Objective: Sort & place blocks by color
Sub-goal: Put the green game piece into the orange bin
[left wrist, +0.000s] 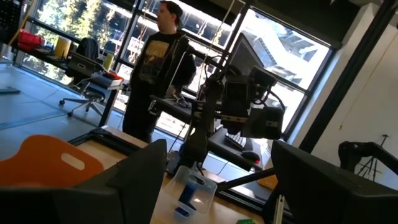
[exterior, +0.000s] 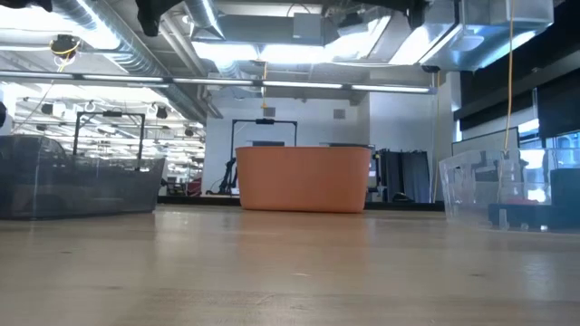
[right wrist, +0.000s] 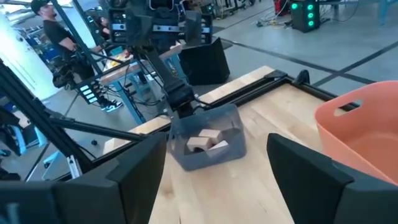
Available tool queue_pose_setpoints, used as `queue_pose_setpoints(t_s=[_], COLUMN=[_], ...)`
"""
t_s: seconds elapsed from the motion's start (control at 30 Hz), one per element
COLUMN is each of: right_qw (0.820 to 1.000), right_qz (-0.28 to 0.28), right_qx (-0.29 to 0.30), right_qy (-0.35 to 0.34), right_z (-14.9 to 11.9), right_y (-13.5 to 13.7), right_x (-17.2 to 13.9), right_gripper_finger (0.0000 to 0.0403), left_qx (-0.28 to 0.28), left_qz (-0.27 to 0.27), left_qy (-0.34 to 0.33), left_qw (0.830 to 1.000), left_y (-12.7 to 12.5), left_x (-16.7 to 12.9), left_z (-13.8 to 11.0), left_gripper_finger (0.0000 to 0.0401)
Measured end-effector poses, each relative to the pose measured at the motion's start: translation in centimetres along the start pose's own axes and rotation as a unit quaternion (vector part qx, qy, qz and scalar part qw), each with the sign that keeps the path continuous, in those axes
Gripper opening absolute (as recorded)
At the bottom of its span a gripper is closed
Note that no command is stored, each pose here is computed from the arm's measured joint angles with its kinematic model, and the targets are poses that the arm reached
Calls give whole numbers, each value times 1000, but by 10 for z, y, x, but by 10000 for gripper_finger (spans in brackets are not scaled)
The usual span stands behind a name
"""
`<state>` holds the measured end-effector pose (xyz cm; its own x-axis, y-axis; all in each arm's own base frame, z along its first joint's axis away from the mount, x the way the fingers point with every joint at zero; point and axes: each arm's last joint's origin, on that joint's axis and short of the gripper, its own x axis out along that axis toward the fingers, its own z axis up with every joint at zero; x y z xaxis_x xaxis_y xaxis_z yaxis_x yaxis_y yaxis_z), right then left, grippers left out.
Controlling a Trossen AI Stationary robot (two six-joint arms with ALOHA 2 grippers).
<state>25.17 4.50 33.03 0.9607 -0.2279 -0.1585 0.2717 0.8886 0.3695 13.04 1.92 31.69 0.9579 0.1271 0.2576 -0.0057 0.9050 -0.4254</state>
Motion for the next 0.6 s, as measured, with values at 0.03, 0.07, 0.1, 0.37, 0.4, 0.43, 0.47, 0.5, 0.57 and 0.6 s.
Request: queue_pose_setpoints(t_s=[0.03,0.07,0.1,0.37,0.4,0.43,0.47,0.5,0.57,0.6], right_qw=[1000,1000,1000,991,985,975,963,948,910,889], right_qz=[1,1,1,71,85,94,99,99,90,76], right_qx=[0,0,0,100,125,150,175,200,246,263], right_qy=[0,0,0,55,88,131,178,227,321,366], right_z=[0,0,0,-2,-4,-8,-11,-16,-30,-39], right_y=[0,0,0,4,4,6,8,11,19,23], right_x=[0,0,0,-2,-3,-6,-9,-13,-24,-31], right_gripper_finger=[280,280,280,281,281,281,281,281,281,281], left_qx=[0,0,0,0,0,0,0,0,0,0], left_qz=[0,0,0,0,0,0,0,0,0,0], left_qy=[0,0,0,0,0,0,0,0,0,0], left_qw=[1000,1000,1000,1000,1000,1000,1000,1000,1000,1000], left_y=[0,0,0,0,0,0,0,0,0,0], left_x=[0,0,0,0,0,0,0,0,0,0], left_z=[0,0,0,0,0,0,0,0,0,0], left_gripper_finger=[283,283,283,283,283,283,283,283,283,283])
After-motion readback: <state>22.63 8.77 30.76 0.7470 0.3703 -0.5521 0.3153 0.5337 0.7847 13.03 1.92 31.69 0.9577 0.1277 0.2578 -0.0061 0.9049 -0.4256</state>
